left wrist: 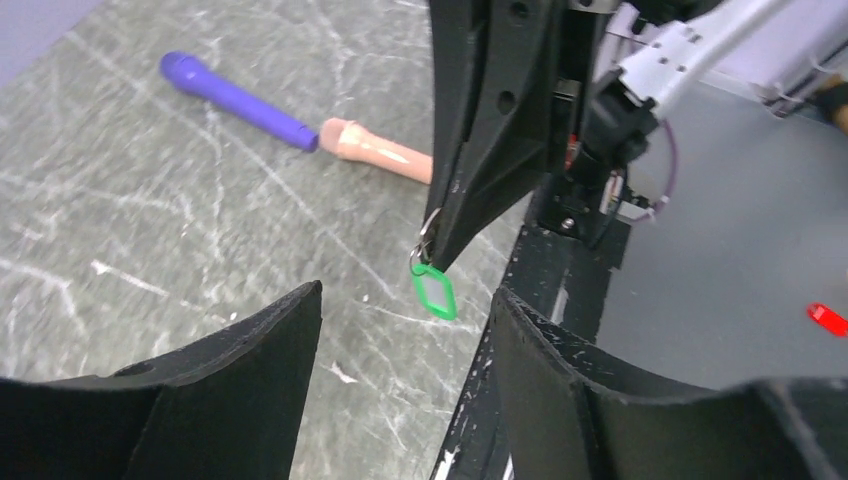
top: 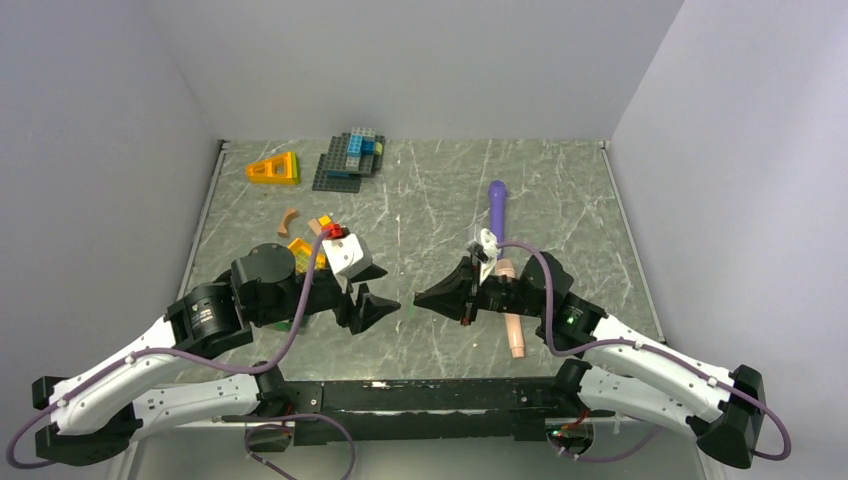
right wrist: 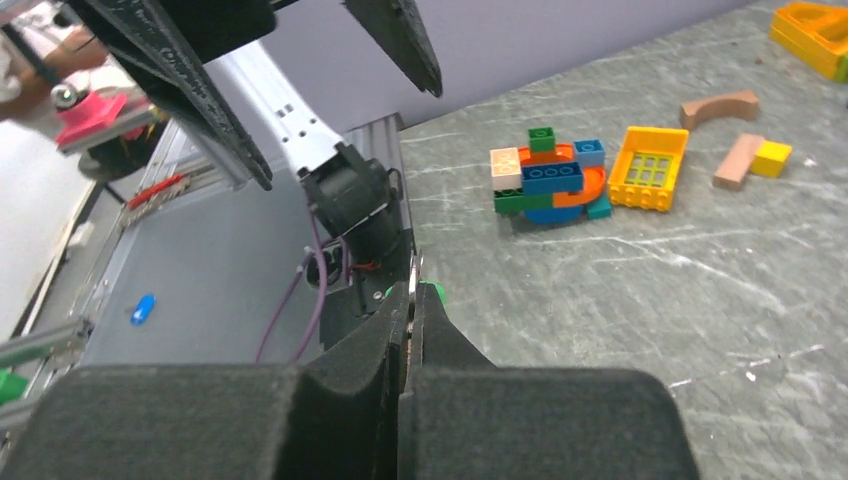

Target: Remove the keys from the keyring

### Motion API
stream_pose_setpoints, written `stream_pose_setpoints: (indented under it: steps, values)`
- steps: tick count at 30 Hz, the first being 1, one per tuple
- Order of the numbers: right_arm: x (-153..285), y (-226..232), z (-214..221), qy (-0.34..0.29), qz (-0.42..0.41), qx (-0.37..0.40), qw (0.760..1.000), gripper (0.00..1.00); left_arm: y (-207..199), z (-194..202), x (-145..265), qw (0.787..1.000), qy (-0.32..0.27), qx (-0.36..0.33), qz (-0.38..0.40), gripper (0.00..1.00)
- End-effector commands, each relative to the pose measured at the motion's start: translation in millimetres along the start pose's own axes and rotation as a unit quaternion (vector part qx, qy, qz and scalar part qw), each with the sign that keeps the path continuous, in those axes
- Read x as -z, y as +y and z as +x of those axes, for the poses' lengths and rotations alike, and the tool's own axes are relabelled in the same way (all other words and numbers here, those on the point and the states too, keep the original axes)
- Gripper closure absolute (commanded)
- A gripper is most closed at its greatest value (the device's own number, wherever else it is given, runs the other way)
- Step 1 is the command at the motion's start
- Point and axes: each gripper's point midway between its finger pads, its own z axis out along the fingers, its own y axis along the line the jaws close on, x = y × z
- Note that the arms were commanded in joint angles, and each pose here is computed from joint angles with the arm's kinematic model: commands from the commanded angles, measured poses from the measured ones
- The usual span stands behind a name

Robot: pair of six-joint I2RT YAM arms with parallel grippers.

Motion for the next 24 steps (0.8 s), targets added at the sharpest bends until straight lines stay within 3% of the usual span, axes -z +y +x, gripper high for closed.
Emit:
stream_pose_setpoints:
  steps: [1, 6, 24]
  values:
    - [6, 24, -8, -0.008, -0.071, 0.063, 0.995, 1.0, -33, -14, -2, 0.993, -0.034, -0.051, 0.104, 0.36]
    - [7, 28, -12, -0.01, -0.076, 0.063, 0.995, 1.0, -43, -6, -11, 0.987, -0.007, -0.078, 0.141, 0.51]
    - [13, 39, -25, -0.024, -0.085, 0.057, 0.994, 1.0, -47, -3, -30, 0.985, 0.015, -0.068, 0.156, 0.74]
